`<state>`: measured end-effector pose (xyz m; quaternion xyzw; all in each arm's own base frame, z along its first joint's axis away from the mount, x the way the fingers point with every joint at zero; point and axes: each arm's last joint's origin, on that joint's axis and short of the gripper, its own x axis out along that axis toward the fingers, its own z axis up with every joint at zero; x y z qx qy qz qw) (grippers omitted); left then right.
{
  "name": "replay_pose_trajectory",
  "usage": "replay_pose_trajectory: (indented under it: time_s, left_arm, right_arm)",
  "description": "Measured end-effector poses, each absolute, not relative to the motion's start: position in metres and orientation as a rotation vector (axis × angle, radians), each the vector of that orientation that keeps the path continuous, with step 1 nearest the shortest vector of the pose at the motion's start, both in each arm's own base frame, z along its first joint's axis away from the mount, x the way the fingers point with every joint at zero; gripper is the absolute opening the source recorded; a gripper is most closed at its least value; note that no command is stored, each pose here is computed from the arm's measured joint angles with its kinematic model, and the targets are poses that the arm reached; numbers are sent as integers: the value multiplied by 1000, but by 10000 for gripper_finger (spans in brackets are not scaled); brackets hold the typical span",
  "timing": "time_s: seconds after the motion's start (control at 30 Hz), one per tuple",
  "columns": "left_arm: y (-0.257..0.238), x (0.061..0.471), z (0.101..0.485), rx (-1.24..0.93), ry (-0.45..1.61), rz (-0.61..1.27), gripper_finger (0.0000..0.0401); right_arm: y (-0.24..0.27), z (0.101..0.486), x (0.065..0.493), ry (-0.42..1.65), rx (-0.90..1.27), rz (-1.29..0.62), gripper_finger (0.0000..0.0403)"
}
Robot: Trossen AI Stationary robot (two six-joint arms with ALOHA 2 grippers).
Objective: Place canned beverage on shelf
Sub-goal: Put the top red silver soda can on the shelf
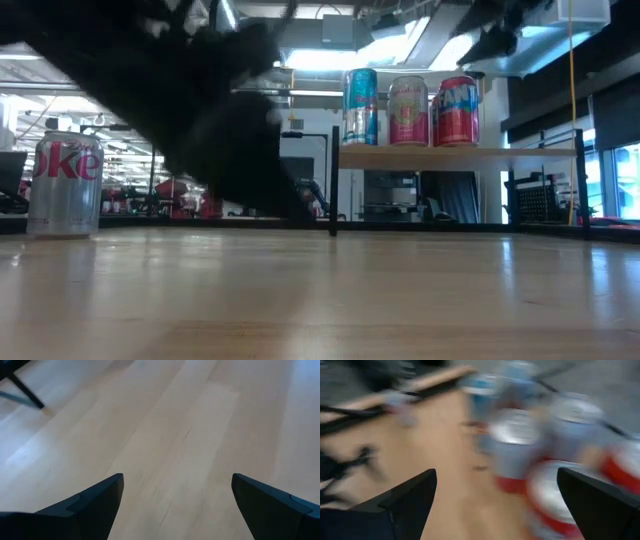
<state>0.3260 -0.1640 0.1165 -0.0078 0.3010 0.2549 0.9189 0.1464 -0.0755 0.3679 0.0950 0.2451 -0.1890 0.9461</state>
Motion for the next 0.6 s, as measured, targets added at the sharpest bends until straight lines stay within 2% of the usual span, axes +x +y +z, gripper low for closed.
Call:
replay_pose_trajectory:
  time_s: [0.13,0.3,0.43,0.6]
  left_arm:
    - [-162,318,152,-68,626,461,363]
    - [-149,297,203,-146,631,433,363]
    - [-128,272,236,-232,653,497,363]
    - [-97,233,261,-331,720,653,363]
  right_arm:
    - [-47,359,149,483,202,-171,397]
    - [-13,328,155,457,168,-38,397]
    - [17,293,163,442,135,113,397]
    - [46,257,168,395,77,154,397]
